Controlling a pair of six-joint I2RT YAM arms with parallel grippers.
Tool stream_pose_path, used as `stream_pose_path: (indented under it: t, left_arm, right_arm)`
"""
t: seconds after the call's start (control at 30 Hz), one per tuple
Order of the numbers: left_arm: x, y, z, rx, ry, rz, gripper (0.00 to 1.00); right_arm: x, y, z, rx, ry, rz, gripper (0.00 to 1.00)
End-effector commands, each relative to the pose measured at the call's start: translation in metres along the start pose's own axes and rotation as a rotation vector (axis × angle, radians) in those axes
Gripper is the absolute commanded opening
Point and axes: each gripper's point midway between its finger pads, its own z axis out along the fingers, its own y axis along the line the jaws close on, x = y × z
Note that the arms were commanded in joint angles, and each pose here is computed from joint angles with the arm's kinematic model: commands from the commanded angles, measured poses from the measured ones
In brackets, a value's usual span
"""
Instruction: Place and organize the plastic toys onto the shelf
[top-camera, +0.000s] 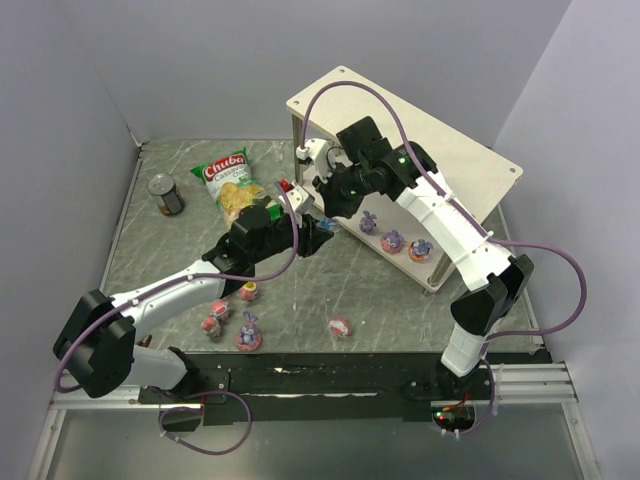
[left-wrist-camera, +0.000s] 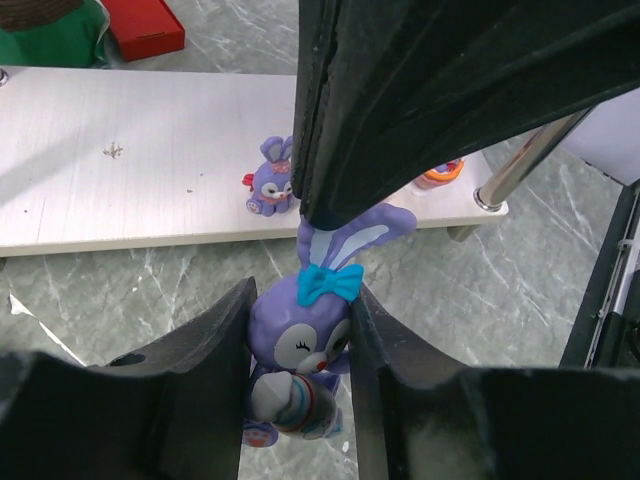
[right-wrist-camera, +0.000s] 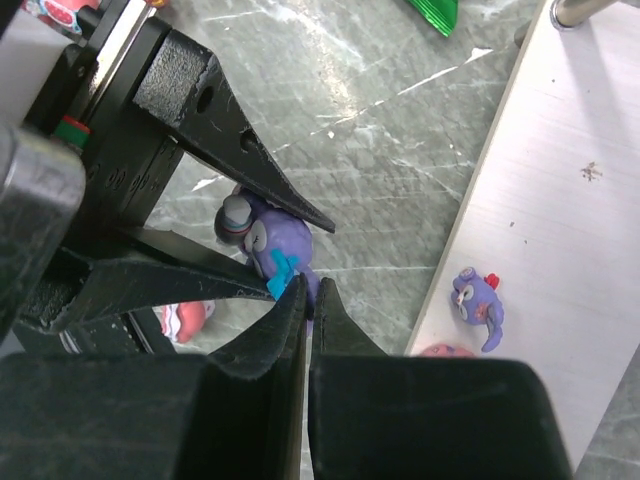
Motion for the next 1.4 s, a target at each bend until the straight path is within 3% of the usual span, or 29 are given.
stream_pose_path:
  t: [0.0, 0.07, 0.1, 0.17, 0.27, 0.37, 0.57, 0.67, 0.7, 1.03, 1.37]
  left_arm:
    - [-0.016, 0.009, 0.006, -0.035, -0.036, -0.007, 0.01]
    - [-0.016, 0.008, 0.007, -0.033, -0.039, -0.014, 0.01]
    - [-0.016, 0.008, 0.008, -0.031, -0.042, -0.016, 0.01]
    - [-0.019, 0.009, 0.009, -0.033, -0.055, -0.019, 0.01]
    - [-0.022, 0.012, 0.011, -0.048, -0.077, -0.029, 0.01]
    - [-0.027, 0.021, 0.015, -0.079, -0.123, -0.058, 0.01]
    - [-0.040, 0.048, 0.032, -0.154, -0.244, -0.119, 0.01]
    - [-0.035, 0.056, 0.046, -0.158, -0.277, -0.107, 0.01]
    - [-0.047, 0.057, 0.048, -0.156, -0.344, -0.096, 0.01]
    - [-0.004, 0.092, 0.130, -0.074, -0.297, -0.151, 0.01]
    - [0.023, 0.112, 0.169, -0.016, -0.224, -0.079, 0.01]
  right_arm:
    - [-0.022, -0.002, -0.026, 0.058, -0.086, 0.010, 0.01]
    - [-0.025, -0.004, -0.027, 0.075, -0.094, 0.024, 0.09]
    - [-0.025, -0.009, -0.028, 0.100, -0.096, 0.034, 0.25]
    - [-0.029, -0.013, -0.030, 0.131, -0.117, 0.054, 0.42]
    - [-0.036, -0.025, -0.038, 0.207, -0.153, 0.091, 0.58]
    - [-0.044, -0.035, -0.052, 0.290, -0.205, 0.121, 0.64]
    - [-0.051, -0.064, -0.089, 0.520, -0.313, 0.254, 0.67]
    - [-0.049, -0.063, -0.099, 0.539, -0.344, 0.291, 0.67]
    - [-0.045, -0.060, -0.098, 0.530, -0.338, 0.296, 0.68]
    - [-0.014, -0.039, -0.120, 0.518, -0.316, 0.336, 0.68]
    - [0.008, -0.035, -0.137, 0.570, -0.303, 0.368, 0.69]
